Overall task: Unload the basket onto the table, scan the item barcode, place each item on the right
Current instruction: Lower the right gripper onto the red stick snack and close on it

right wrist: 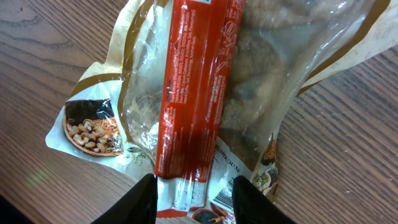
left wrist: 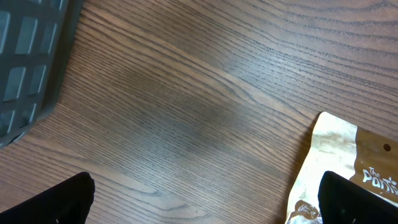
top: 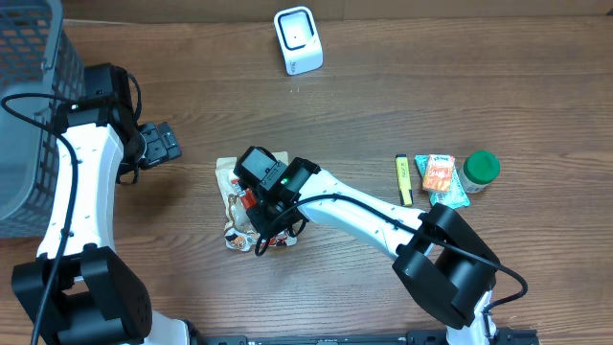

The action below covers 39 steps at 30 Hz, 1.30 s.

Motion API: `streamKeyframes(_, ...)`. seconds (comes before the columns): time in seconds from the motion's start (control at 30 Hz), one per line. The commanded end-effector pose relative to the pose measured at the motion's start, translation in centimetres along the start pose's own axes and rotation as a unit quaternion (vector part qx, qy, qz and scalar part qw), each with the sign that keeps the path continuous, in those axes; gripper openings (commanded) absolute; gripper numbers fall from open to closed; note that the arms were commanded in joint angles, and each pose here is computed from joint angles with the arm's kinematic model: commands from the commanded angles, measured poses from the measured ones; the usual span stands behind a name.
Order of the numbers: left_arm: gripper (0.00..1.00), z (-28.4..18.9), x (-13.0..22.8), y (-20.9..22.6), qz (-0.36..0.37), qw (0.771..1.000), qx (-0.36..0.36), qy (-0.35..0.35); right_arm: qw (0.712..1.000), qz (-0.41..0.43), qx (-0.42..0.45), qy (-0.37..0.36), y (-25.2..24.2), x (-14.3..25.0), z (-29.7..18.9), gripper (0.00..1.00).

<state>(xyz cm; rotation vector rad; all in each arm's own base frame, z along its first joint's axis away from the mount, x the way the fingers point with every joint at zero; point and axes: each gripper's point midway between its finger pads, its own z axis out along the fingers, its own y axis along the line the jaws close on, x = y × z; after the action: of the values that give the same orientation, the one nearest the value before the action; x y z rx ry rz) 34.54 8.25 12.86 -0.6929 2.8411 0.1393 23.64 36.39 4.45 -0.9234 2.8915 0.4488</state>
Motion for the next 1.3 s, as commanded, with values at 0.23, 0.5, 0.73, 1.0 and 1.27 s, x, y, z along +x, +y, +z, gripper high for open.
streamKeyframes(0.23,1.00,-0.1,-0.4,-0.3,0.011,1.000,0.001,-0.004,0.999,0.025,-0.012,0.035,-0.1,1.1,2.7,0.31)
streamKeyframes(0.5,1.00,-0.1,-0.3,-0.3,0.011,1.000,0.001,-0.004,0.999,0.024,-0.020,0.035,0.2,1.0,2.7,0.31)
streamKeyframes(0.73,1.00,-0.1,-0.4,-0.3,0.011,1.000,0.001,-0.004,0.999,0.027,-0.019,0.036,0.2,1.1,2.6,0.38)
streamKeyframes(1.0,1.00,-0.1,-0.4,-0.3,0.011,1.000,0.001,-0.004,0.996,0.073,-0.011,0.052,-0.1,1.8,2.6,0.44)
streamKeyframes(1.27,1.00,-0.1,-0.3,-0.3,0.011,1.000,0.001,-0.004,0.996,0.072,-0.012,0.051,-0.1,1.8,2.6,0.30)
